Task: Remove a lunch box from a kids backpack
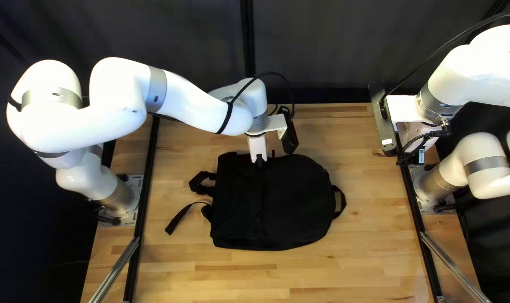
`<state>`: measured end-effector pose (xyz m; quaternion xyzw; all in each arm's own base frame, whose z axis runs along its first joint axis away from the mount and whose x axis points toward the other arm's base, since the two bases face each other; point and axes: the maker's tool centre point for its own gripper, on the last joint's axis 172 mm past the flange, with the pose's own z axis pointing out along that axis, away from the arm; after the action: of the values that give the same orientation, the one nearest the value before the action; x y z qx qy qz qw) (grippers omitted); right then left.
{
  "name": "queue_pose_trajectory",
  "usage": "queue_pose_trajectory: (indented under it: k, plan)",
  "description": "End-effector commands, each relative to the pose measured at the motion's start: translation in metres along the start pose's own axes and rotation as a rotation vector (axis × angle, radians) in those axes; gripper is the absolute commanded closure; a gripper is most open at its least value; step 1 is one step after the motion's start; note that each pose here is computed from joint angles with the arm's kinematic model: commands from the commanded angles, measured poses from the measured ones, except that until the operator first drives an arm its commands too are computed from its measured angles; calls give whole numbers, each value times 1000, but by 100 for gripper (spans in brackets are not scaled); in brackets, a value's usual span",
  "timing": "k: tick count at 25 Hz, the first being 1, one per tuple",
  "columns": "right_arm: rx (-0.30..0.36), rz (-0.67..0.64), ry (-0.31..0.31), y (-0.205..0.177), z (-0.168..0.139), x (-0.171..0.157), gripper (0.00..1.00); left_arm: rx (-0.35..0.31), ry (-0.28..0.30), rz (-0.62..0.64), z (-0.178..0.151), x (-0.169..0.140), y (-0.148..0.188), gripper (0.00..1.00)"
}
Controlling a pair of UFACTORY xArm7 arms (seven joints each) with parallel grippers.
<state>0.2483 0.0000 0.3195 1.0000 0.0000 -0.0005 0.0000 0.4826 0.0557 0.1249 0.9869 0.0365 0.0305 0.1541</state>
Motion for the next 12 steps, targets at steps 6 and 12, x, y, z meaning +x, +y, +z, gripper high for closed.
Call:
queue_pose_trajectory:
  k: [6, 12]
  plan:
    - [0, 0, 0, 0, 0, 0, 0, 51, 5, -108, -15, -28, -20, 100]
    - [-158, -70, 128, 18, -3, 10, 0, 63, 30, -176, -5, -44, -29, 100]
